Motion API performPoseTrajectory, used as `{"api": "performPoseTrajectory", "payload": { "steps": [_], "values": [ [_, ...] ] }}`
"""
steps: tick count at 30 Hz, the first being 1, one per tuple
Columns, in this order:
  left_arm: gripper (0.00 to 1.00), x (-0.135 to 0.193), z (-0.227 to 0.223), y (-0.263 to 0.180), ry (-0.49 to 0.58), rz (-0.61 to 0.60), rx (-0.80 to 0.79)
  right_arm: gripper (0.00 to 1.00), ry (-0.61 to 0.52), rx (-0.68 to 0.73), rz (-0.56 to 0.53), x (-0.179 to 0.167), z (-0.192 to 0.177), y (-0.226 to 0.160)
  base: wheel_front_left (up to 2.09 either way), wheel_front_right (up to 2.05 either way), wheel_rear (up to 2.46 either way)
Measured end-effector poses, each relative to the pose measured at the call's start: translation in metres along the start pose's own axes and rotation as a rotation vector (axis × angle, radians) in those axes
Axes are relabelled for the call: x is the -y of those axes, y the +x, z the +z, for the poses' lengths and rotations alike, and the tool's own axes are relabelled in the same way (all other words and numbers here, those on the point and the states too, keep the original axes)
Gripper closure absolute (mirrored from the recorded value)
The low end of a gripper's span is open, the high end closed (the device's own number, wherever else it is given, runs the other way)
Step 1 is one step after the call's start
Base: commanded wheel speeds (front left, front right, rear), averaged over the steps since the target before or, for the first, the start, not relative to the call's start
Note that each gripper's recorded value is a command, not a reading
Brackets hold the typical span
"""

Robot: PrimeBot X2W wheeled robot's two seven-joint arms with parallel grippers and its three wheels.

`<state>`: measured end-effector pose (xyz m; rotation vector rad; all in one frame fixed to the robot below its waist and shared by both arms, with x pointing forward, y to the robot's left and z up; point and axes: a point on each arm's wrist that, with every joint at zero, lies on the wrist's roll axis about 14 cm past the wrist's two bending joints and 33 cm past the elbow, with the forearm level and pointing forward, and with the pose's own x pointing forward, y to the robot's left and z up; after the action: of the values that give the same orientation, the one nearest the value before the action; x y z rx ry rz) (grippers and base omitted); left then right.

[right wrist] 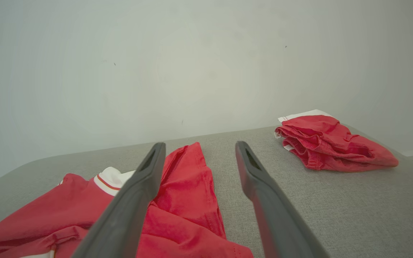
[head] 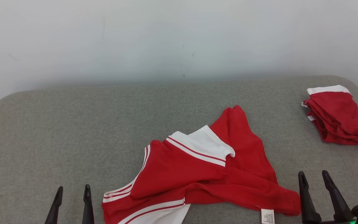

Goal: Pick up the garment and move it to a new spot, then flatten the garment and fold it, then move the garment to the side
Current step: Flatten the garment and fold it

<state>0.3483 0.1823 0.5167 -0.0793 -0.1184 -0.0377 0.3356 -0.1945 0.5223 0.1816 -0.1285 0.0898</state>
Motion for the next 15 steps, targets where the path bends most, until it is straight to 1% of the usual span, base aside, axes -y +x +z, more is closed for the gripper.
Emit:
{"api": "performPoseTrajectory", "payload": {
  "steps": [15],
  "values": [
    [0.0,0.0043,0.002,-0.0029,0.006,-0.041,0.003,0.0,0.005,-0.013,0.009,-0.0032,-0.0045,0.0007,0.0,0.0,0.0]
  ]
}}
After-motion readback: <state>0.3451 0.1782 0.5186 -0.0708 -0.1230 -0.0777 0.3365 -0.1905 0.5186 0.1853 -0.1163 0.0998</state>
